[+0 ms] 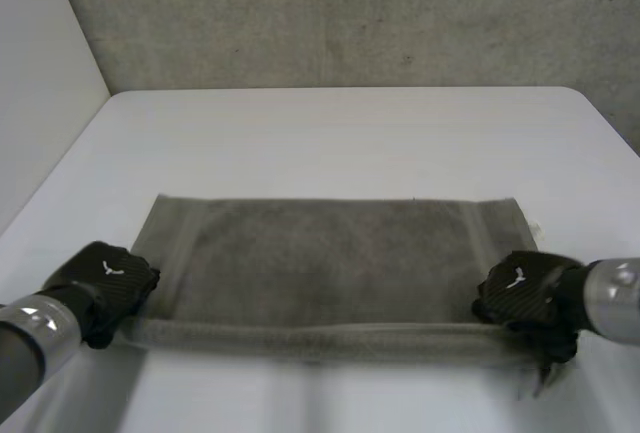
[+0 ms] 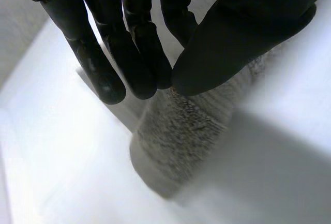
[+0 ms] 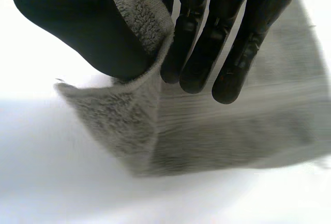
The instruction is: Fold the laundry
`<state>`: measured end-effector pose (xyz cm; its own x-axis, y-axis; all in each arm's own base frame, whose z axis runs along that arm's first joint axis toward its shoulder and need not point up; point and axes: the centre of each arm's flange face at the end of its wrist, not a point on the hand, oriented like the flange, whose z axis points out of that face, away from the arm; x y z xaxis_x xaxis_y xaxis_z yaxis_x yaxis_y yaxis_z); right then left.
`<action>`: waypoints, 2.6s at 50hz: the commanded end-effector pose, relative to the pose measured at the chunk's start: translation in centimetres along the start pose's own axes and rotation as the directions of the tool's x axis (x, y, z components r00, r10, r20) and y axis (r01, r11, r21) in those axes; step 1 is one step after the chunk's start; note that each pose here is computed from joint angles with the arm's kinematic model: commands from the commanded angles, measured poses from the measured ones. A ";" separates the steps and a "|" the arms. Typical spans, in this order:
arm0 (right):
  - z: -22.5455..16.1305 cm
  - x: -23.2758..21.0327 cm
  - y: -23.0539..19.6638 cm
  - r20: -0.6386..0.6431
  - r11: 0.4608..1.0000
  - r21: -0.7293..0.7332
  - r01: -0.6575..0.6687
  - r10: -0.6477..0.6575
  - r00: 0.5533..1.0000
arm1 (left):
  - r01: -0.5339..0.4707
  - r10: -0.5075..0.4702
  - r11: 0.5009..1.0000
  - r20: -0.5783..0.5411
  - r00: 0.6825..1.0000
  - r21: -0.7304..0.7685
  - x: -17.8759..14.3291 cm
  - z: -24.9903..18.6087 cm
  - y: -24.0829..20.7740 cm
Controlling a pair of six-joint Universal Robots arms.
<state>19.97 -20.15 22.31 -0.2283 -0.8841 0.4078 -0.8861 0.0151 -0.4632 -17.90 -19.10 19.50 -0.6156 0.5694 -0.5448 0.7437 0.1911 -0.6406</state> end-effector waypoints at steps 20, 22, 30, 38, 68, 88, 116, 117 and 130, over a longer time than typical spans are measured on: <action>15.4 6.9 -0.8 -0.522 0.969 0.072 0.235 -0.164 0.837 | -0.022 -0.037 0.955 0.190 0.981 0.296 -1.0 16.0 -4.0; 16.1 7.4 -1.1 -0.565 0.958 0.116 0.262 -0.153 0.811 | -0.033 -0.038 0.946 0.214 0.976 0.321 -1.3 17.0 -4.4; 14.4 11.5 -4.0 -0.695 0.922 0.179 0.343 -0.128 0.708 | -0.078 -0.070 0.899 0.318 0.946 0.431 -4.2 18.1 -7.6; 2.1 21.1 -12.9 -0.926 0.767 0.351 0.537 0.202 0.317 | -0.188 -0.358 0.668 0.532 0.768 0.720 -13.8 11.9 -18.8; 14.8 4.4 0.3 -0.330 0.946 0.322 0.033 0.080 0.941 | 0.203 -0.309 0.884 0.200 0.930 0.421 -1.2 13.4 -3.0; 14.3 8.0 4.5 -0.159 0.641 0.450 -0.622 0.743 0.650 | 0.219 -0.339 0.885 0.249 0.907 0.411 -3.4 12.3 -1.9; 13.1 9.3 4.8 -0.114 0.465 0.505 -0.727 0.871 0.478 | 0.216 -0.337 0.884 0.244 0.909 0.416 -3.2 12.0 -2.1; 13.0 9.3 4.8 -0.115 0.466 0.509 -0.724 0.870 0.479 | 0.216 -0.337 0.884 0.244 0.909 0.416 -3.2 12.0 -2.1; 14.1 7.8 3.5 -0.151 0.492 0.508 -0.707 0.859 0.489 | 0.215 -0.336 0.883 0.242 0.910 0.418 -3.1 11.9 -2.2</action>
<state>19.92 -33.67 13.47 -0.9251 -0.3640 -0.1082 -0.0545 0.4092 -0.9108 -20.70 -30.83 16.14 -0.8736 0.2595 -0.4117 0.4156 -0.0425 -0.9086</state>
